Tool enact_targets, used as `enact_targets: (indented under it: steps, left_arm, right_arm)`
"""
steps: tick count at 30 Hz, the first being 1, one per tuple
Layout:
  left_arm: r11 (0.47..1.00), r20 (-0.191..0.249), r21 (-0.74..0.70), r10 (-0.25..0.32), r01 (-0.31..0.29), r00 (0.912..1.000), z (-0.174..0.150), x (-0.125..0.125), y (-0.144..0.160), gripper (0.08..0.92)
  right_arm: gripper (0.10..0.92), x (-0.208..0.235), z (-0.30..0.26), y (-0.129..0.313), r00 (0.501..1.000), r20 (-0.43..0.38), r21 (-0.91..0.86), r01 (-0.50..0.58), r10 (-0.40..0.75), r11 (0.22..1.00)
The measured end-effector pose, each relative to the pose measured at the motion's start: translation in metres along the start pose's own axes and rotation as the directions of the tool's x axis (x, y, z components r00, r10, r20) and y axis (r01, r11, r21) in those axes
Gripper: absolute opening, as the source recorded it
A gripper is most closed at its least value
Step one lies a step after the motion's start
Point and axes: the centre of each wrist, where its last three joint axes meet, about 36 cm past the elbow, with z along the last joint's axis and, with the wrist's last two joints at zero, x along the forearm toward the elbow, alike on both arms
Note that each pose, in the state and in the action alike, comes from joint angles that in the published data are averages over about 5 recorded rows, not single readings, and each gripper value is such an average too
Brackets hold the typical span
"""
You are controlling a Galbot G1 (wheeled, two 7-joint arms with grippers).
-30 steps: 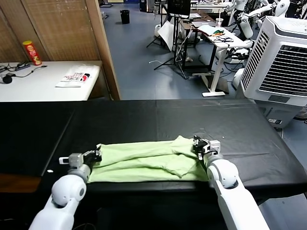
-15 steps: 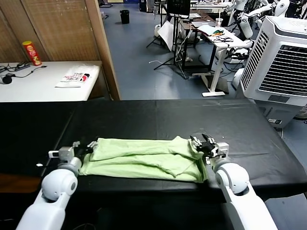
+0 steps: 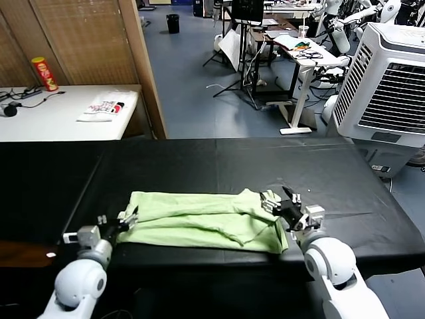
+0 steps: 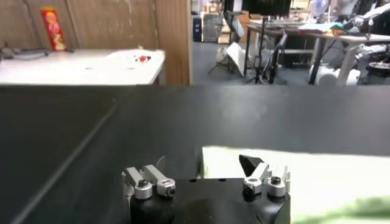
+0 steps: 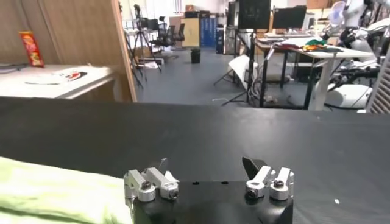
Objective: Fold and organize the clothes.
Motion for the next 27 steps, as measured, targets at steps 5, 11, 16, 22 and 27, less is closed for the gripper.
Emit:
enact_targets:
  steps: [5, 11, 16, 22, 27]
  left_arm:
    - [1.000, -0.019, 0.019, -0.003, 0.004, 0.9998, 0.011, -0.003, 0.002, 0.798]
    - [1.000, -0.022, 0.025, 0.009, -0.009, 0.9997, 0.021, 0.000, -0.001, 0.716]
    - [1.000, -0.013, 0.013, 0.022, -0.022, 0.9997, 0.024, 0.002, -0.005, 0.447]
    - [1.000, -0.012, 0.010, 0.020, -0.020, 0.9997, 0.020, -0.001, -0.005, 0.168]
    - [0.997, -0.003, -0.070, -0.035, 0.035, 0.9994, 0.019, 0.000, 0.004, 0.160]
  right_arm:
    - [0.798, 0.004, -0.001, -0.001, 1.000, 0.005, 0.001, -0.001, 0.001, 1.000]
    - [0.798, 0.003, 0.000, -0.003, 1.000, 0.006, 0.002, -0.005, 0.005, 1.000]
    - [0.798, 0.002, 0.002, -0.003, 1.000, 0.009, 0.002, -0.006, 0.006, 1.000]
    - [0.798, 0.002, 0.001, -0.002, 1.000, 0.016, 0.001, -0.008, 0.008, 1.000]
    - [0.798, 0.003, -0.002, -0.002, 1.000, 0.022, 0.004, -0.011, 0.011, 1.000]
